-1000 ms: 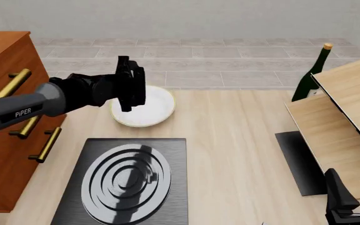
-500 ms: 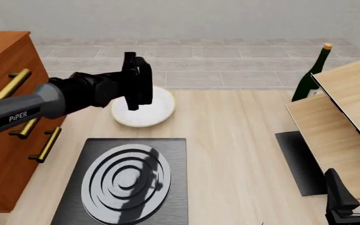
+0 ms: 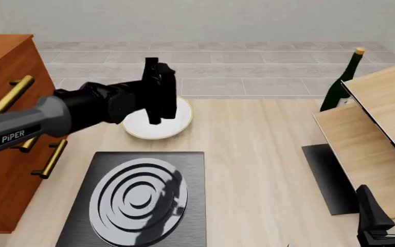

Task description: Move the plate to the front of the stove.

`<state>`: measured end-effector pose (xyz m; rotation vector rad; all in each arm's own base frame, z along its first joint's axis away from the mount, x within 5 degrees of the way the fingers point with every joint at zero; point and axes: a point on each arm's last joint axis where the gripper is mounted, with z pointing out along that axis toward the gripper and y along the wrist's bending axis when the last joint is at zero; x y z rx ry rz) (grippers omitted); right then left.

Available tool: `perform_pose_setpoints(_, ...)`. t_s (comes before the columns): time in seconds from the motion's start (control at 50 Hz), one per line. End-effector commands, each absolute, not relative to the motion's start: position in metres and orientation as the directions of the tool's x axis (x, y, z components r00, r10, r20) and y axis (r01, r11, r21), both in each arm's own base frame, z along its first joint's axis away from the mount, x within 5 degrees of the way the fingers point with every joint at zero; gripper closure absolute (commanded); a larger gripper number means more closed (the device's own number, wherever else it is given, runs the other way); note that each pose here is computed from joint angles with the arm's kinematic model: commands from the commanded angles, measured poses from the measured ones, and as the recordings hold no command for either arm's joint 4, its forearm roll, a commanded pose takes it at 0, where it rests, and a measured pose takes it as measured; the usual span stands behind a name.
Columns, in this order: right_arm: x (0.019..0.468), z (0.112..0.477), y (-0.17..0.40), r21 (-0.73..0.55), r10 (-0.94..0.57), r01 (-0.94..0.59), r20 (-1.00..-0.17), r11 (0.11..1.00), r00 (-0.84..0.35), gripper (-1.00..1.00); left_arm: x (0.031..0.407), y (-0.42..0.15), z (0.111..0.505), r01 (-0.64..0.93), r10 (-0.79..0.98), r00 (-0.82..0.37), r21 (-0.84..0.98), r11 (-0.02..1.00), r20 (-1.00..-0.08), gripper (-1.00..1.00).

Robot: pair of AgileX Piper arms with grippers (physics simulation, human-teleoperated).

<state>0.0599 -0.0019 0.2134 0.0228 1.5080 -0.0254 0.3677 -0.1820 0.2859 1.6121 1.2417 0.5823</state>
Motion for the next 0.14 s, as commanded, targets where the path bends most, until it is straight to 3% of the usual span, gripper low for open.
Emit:
perform_pose_setpoints(0.02,0.0599,0.2134,-0.0019,-0.001,-0.003,0.031,-0.998,1.0,0.062,-1.0,0.3538,-0.1912,0.2885,0.434,0.899,0.396,0.901,-0.005,-0.186,-1.0)
perform_pose_setpoints(0.14,0.0599,0.2134,-0.0019,0.0,-0.002,0.031,-0.998,1.0,0.062,-1.0,0.3457,-0.1942,0.2936,0.422,0.891,0.413,0.906,-0.005,-0.187,-1.0)
